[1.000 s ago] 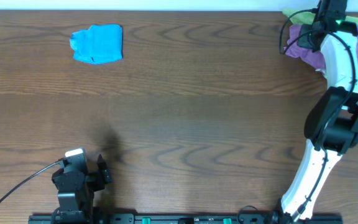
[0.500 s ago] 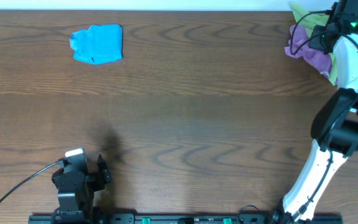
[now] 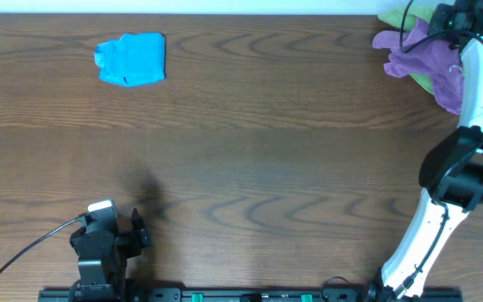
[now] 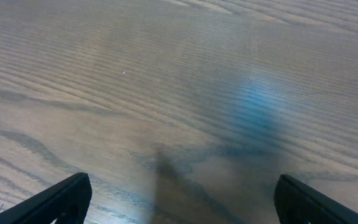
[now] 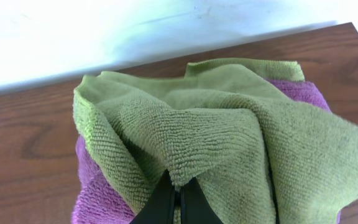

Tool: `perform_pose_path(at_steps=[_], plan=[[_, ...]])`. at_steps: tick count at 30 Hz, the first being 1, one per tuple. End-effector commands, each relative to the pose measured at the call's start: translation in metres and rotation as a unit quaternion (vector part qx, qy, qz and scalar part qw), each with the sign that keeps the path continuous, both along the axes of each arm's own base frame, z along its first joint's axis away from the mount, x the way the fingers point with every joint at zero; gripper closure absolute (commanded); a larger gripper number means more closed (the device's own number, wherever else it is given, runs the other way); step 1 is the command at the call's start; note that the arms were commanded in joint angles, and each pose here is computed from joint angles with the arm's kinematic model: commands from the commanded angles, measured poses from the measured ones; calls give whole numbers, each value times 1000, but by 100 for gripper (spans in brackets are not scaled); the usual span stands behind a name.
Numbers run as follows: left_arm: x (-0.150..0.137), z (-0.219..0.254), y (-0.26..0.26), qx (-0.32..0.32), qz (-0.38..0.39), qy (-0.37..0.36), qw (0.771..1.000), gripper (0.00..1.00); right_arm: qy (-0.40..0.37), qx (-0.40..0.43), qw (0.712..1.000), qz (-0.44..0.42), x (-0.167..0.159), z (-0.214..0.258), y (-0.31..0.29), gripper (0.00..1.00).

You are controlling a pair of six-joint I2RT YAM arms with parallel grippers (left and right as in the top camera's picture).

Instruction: Fold the cloth

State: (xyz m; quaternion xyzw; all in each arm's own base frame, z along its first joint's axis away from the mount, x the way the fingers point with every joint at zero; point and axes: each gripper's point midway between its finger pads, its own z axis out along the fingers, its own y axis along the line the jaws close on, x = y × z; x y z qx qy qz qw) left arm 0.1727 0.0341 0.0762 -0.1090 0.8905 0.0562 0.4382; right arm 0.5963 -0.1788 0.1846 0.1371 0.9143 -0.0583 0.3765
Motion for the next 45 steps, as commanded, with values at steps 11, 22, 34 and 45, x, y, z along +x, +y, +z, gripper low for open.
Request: perform_pose_path(at_steps=[11,22,34,45], plan=[[-8,-21,0,1,-2,35,999,5,-31,-13,999,-9,-2,36,-4,99],[-8,-21,0,1,-2,35,999,5,18,3,1000,-23,-15,-4,-18,64],[-8,-21,0,1,-3,35,999,5,125,31,991,-38,-43,-105,-39,52],[-8,-21,0,1,-3,35,999,5,141,10,989,-41,-47,-123,-46,86]])
